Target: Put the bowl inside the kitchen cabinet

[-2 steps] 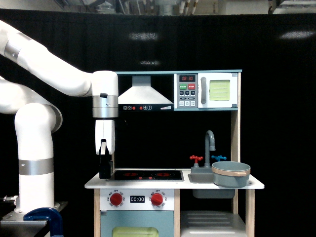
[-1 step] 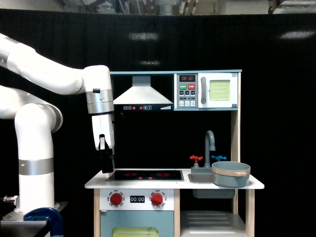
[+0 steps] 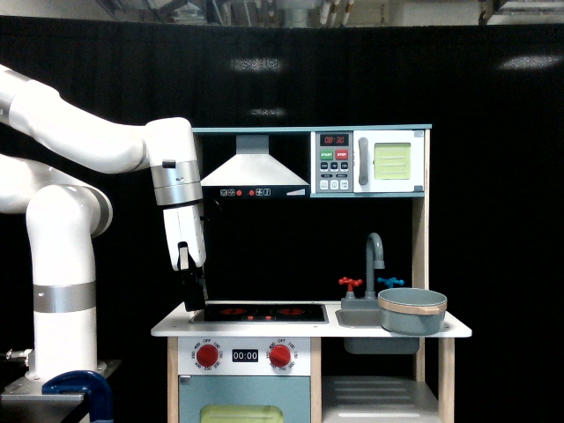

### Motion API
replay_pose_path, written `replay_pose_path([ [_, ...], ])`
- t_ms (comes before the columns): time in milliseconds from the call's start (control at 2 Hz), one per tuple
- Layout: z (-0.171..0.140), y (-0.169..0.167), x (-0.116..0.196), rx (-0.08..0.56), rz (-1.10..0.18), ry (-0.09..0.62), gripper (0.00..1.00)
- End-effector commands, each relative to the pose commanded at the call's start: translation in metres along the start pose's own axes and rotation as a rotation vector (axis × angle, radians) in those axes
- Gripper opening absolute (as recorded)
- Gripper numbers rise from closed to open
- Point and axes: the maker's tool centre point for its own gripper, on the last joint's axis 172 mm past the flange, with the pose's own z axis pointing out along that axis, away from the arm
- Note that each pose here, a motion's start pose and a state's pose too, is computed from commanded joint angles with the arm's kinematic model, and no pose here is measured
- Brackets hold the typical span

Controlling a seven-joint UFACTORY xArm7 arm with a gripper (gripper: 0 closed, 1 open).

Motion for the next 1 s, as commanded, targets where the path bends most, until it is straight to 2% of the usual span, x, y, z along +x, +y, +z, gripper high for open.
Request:
replay_pose_path([
  [500,0.004,0.043,0.036,-0.013,0.230,0.039,1.00],
  [1000,0.033,0.046,0.159,0.103,0.633,0.003,1.00],
])
